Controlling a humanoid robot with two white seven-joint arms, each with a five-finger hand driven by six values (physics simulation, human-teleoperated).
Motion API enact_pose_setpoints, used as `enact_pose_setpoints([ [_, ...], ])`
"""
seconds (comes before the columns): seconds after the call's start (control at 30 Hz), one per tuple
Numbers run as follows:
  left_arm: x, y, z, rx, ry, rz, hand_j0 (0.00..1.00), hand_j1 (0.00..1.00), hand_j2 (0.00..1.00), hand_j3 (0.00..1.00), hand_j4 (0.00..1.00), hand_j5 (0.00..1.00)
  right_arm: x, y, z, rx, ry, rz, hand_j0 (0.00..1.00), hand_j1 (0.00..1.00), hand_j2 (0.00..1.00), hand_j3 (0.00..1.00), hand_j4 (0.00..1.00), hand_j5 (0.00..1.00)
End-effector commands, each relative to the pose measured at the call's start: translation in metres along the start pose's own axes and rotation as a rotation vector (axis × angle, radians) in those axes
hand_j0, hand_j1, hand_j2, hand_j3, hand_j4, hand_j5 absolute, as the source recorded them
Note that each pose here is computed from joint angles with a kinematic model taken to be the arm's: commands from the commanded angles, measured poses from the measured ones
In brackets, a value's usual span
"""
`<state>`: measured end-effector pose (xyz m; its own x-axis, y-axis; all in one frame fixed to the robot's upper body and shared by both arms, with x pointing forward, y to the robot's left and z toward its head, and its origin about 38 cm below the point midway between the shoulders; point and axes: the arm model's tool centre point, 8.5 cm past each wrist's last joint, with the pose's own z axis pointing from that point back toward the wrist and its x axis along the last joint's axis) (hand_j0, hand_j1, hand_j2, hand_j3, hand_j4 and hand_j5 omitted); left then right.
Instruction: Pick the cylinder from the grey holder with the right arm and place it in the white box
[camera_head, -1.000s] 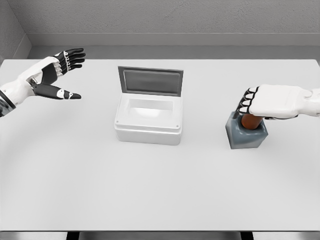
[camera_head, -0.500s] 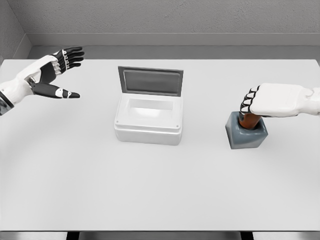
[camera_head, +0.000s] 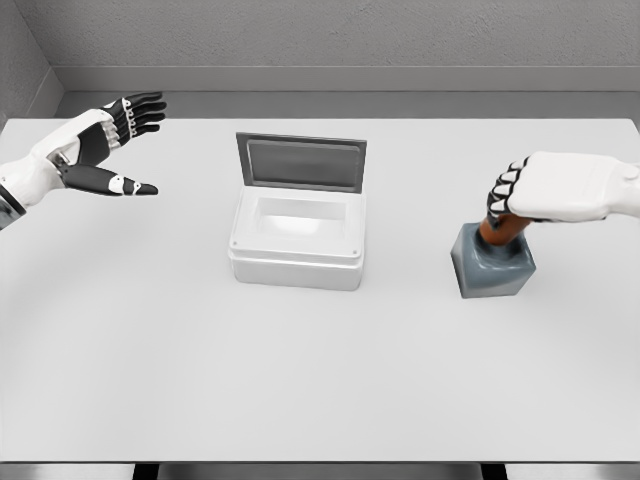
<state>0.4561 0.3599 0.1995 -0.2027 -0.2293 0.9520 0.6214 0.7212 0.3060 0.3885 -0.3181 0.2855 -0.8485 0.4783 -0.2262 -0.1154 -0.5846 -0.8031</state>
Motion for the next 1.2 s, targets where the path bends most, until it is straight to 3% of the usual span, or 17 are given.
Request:
enact_pose_setpoints([
  [0.0,0.001,0.000,0.000,0.001,-0.005,0.004,1.00,1.00,1.00,1.00,1.00,1.00,0.000,-0.001,0.000,-0.003,0.001,-0.003,0.54,0.54,0.54,0.54,0.54,0.54],
  [0.53,0.002,0.000,-0.001,0.000,-0.008,0.001,1.00,1.00,1.00,1.00,1.00,1.00,-0.001,-0.019,-0.001,-0.043,0.001,0.031,0.54,0.54,0.54,0.54,0.54,0.54],
  [1.17,0.005,0.001,-0.001,0.000,-0.018,0.005,1.00,1.00,1.00,1.00,1.00,1.00,0.008,-0.045,-0.030,-0.134,-0.046,0.060,0.54,0.54,0.54,0.54,0.54,0.54],
])
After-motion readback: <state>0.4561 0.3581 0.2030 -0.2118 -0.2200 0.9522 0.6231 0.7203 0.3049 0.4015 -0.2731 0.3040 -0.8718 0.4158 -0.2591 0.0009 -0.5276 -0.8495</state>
